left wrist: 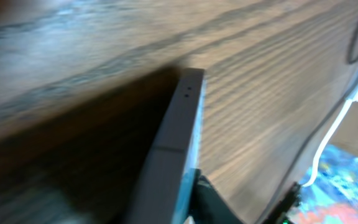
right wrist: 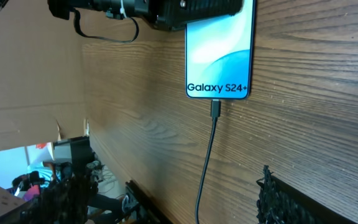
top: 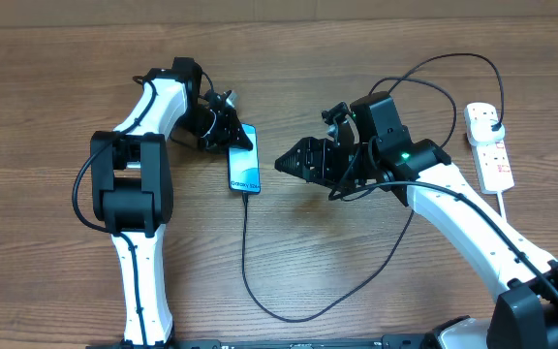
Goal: Plug charger to phone and switch on socket
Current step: 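Lower the phone flat onto the table with the left gripper and release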
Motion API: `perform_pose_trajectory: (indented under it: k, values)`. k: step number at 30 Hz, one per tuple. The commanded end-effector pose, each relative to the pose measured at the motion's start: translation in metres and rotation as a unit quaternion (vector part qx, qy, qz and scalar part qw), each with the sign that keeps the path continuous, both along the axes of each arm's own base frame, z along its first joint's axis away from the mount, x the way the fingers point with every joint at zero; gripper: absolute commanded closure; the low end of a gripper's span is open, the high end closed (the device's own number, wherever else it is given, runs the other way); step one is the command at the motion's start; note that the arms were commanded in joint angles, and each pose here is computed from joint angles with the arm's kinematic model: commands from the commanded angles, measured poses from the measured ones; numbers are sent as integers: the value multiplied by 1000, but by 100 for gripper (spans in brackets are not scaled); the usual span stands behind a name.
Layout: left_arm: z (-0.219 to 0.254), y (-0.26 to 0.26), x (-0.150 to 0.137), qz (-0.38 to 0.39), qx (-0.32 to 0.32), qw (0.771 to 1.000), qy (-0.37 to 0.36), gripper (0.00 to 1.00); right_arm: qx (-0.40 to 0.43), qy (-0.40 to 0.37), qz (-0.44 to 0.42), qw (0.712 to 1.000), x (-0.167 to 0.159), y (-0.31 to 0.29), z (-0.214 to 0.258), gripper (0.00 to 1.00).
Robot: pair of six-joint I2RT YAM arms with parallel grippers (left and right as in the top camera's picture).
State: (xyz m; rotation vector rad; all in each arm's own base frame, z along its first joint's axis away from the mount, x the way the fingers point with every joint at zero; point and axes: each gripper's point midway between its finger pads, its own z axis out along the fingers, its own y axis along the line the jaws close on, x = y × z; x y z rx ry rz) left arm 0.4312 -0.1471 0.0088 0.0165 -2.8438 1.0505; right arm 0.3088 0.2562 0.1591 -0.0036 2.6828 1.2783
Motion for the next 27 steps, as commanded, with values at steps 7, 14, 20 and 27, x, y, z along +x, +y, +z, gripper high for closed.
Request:
perform_pose_trajectory:
  k: [7,14,20,27]
  values:
    - [-8,5,-2,-15,36,999,-7,60,-9,-2,-4,1000,2,-3,-3,12]
    - [-28,42,-9,11,162,986,26,53,-12,1,-5,1000,1,-4,-4,12]
    - [-37,71,-10,20,249,968,28,48,-26,6,-11,1000,0,-8,-9,12]
    - [-39,78,-8,17,274,961,22,48,-29,2,-5,1000,-1,-9,-10,12]
